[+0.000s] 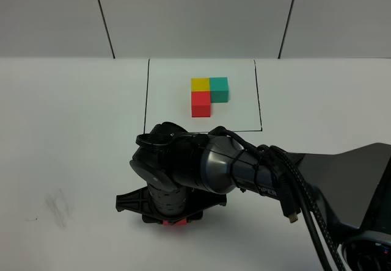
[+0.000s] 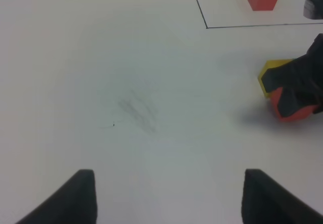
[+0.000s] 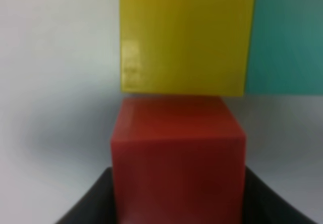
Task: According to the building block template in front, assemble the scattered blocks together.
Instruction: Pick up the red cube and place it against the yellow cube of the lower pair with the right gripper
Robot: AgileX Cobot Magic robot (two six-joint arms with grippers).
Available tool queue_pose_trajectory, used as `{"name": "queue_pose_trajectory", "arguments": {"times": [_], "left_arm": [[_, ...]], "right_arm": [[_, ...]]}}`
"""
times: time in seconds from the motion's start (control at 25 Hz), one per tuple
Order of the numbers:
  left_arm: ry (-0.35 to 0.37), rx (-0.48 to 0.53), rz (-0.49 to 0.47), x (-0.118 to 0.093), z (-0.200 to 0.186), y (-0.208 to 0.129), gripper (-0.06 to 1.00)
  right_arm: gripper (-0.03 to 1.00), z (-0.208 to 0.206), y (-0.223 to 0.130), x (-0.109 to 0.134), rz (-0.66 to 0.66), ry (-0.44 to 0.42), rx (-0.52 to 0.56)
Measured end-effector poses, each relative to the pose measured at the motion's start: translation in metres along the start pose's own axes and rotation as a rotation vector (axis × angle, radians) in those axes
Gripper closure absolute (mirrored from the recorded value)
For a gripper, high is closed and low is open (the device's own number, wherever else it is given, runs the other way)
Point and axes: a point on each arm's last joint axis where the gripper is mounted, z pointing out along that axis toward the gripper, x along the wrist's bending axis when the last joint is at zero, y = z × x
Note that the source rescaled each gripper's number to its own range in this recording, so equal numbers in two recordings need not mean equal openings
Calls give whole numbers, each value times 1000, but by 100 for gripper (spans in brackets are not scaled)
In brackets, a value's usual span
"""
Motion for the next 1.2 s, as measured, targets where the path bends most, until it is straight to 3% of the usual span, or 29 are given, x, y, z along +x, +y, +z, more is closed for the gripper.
{"name": "queue_pose_trajectory", "arguments": {"times": [0.44,0.72,1.2], "left_arm": [[0,0,0,0,0,0,59],[0,0,0,0,0,0,59],[0,0,0,0,0,0,59]], "right_arm": [[95,9,7,14,-25,-38,44],[95,7,9,8,17,-88,71],[95,8,13,7,28,-74,63]]}}
